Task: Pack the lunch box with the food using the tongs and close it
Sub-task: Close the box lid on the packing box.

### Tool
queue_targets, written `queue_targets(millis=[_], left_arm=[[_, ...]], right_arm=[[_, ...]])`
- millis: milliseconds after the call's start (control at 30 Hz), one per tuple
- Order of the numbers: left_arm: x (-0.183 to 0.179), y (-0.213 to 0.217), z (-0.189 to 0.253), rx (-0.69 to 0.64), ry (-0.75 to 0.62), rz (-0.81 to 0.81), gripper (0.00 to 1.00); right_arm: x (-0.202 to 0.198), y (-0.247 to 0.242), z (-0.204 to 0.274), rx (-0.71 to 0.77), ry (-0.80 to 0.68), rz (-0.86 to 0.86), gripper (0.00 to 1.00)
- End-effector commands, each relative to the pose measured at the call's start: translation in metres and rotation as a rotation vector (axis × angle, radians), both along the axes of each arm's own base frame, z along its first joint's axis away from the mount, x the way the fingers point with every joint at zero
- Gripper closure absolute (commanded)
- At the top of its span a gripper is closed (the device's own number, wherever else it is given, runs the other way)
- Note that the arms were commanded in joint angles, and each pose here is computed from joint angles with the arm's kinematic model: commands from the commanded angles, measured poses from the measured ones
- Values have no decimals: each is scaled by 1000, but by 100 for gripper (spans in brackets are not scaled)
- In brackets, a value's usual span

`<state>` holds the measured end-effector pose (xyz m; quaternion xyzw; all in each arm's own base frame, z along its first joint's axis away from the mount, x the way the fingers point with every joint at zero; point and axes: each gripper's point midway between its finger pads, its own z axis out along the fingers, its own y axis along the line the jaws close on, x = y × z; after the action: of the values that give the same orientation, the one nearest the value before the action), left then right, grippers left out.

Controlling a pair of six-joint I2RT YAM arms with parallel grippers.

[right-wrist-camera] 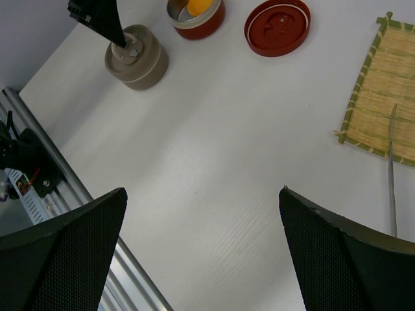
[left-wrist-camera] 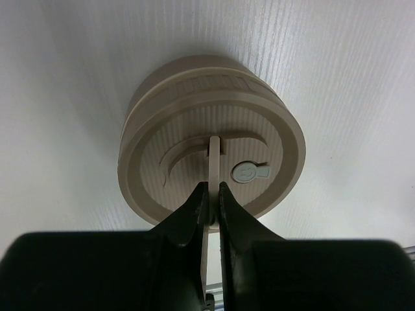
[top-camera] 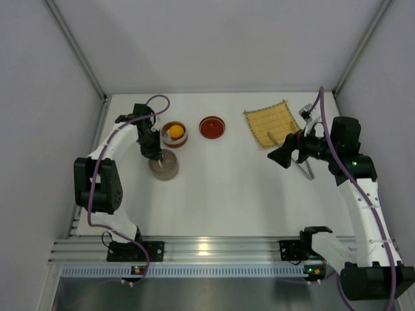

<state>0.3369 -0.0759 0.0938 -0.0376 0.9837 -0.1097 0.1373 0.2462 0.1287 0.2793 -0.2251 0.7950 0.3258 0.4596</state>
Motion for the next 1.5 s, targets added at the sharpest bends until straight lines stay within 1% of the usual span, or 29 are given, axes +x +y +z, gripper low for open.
queue_targets(millis=[0,167,300,433,567,700,800,967,1000,1333,1467], left_arm=[[12,3,14,21,-37,-48,100],[11,3,15,57,-26,-107,100],[9,0,14,94,-23,-205,100],[1,-5,8,68,12,-262,100],[-6,-5,-6,63,61,-270,100],[-4,-4,-10,72,62,-268,100],[-5,-8,-9,47,71,-269,100],[-3,-12,-1,19,46,-256,100],[-2,-12,1,15,50,-223,100],[-5,2,10,-11,57,-103,100],[-6,4,15,-38,54,-29,100]], right_arm=[[7,-1,12,11,-56,3,1],[8,0,12,16,-52,6,1],[9,0,11,16,-49,4,1],[10,0,13,19,-50,5,1],[10,0,14,18,-50,5,1],[9,-1,14,14,-50,5,1],[9,0,14,14,-49,7,1],[8,0,14,12,-51,7,1],[8,-1,14,11,-52,5,1],[7,-1,13,8,-52,3,1],[7,-1,13,8,-53,2,1]])
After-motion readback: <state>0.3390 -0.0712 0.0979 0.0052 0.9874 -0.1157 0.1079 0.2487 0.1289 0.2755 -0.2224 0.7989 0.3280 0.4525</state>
